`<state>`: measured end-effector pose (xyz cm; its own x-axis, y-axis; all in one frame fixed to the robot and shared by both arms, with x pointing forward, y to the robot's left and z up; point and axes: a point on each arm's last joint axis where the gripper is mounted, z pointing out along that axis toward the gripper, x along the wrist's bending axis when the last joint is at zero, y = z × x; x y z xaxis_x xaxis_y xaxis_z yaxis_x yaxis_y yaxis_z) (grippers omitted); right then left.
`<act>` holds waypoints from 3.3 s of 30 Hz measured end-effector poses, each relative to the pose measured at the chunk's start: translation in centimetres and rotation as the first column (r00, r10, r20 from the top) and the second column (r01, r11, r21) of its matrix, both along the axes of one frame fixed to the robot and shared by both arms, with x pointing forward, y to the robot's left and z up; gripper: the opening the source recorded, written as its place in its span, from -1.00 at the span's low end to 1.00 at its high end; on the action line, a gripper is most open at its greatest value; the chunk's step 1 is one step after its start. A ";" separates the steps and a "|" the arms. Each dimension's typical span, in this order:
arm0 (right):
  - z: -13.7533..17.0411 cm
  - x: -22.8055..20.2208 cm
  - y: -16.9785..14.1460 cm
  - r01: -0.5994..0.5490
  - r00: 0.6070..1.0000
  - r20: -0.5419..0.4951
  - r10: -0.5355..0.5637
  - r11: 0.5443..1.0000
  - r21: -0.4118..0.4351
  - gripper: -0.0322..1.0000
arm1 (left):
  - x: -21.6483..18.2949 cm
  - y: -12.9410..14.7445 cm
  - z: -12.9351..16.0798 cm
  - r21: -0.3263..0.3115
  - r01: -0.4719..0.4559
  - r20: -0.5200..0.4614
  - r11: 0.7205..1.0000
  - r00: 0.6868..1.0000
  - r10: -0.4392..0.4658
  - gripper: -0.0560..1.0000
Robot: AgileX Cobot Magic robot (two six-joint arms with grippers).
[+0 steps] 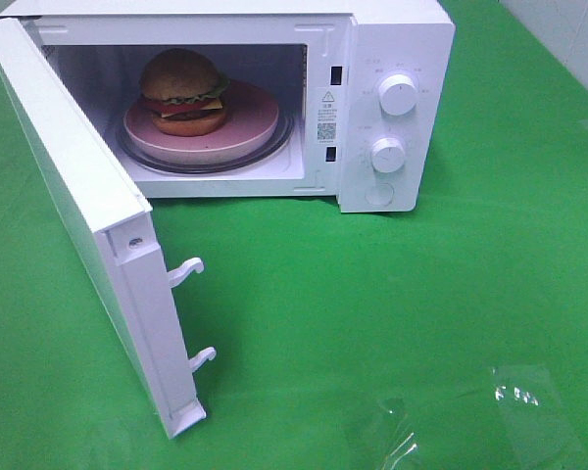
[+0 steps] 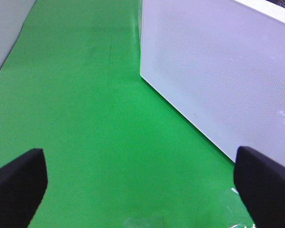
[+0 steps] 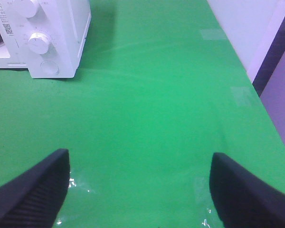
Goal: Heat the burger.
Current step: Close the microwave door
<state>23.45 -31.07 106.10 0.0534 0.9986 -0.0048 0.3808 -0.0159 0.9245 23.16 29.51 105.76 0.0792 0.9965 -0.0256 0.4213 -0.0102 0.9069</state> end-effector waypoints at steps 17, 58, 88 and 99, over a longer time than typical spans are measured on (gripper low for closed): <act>0.0 0.0 0.0 0.000 1.000 0.000 0.000 1.000 0.000 0.53 | 0.0 0.0 0.0 0.002 -0.005 0.000 1.000 1.000 0.005 0.98; 0.0 0.0 0.0 0.000 1.000 0.000 0.000 1.000 0.000 0.53 | 9.8 0.2 2.5 -0.084 -0.066 0.077 0.994 0.994 0.072 -0.89; 0.0 0.0 0.0 0.000 1.000 0.000 0.000 1.000 0.000 0.51 | 16.3 -0.1 -6.4 -0.073 -0.020 0.282 0.997 0.959 0.040 -0.89; 0.0 0.0 0.0 0.000 1.000 0.000 0.000 1.000 0.000 0.50 | 18.6 -1.9 -8.4 -0.084 0.173 0.290 0.981 0.946 -0.142 -0.89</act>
